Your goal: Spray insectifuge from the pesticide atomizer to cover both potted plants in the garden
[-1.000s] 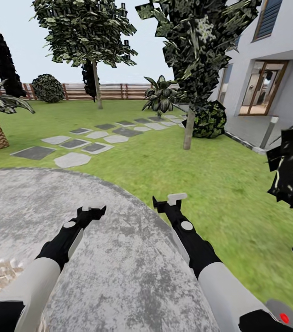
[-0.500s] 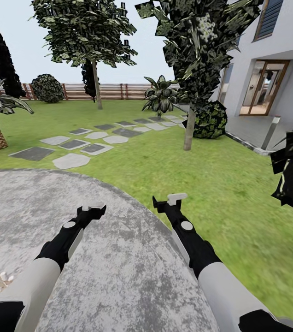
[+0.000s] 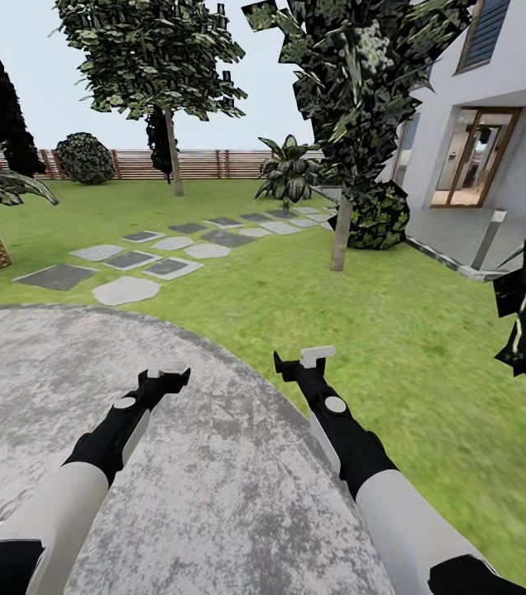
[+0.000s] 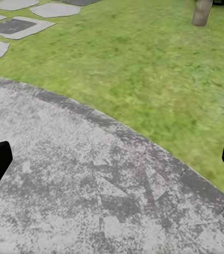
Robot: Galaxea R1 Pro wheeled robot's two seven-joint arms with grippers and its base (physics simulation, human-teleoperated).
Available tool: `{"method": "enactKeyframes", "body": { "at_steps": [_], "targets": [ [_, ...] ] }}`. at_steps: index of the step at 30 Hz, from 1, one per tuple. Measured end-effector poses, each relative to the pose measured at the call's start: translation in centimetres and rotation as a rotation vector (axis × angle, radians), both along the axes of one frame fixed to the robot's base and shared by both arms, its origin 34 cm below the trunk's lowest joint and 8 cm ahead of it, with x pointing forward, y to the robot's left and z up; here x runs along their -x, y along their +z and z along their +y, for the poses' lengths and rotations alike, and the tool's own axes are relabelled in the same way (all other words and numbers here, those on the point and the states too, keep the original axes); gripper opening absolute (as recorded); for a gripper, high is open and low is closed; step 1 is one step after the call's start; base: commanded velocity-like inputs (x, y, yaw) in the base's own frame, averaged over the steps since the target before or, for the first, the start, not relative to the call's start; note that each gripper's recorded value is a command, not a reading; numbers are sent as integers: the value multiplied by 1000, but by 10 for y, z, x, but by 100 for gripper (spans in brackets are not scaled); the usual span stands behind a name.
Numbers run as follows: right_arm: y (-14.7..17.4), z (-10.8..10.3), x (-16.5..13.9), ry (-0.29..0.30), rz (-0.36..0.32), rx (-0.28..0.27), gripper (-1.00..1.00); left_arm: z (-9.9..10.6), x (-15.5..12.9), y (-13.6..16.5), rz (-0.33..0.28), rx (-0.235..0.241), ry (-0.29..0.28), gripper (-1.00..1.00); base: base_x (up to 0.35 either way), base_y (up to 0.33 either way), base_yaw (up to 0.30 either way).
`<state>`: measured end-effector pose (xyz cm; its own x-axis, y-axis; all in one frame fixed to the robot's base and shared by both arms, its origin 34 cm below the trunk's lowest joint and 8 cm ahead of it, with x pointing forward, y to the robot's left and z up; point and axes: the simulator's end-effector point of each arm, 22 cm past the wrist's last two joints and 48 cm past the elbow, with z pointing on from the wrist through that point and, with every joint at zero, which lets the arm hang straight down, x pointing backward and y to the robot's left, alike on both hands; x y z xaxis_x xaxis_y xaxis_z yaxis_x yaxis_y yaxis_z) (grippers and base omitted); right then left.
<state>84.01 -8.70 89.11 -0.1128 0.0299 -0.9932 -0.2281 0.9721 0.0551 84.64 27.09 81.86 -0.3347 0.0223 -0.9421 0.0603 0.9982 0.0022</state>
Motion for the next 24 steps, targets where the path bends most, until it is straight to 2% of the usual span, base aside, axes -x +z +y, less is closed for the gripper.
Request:
{"method": "enactKeyframes", "body": {
  "at_steps": [24],
  "targets": [
    [0,0,0,0,-1,0,100,0,0,0,0,0,0,100,322,0,0]
  ]
}}
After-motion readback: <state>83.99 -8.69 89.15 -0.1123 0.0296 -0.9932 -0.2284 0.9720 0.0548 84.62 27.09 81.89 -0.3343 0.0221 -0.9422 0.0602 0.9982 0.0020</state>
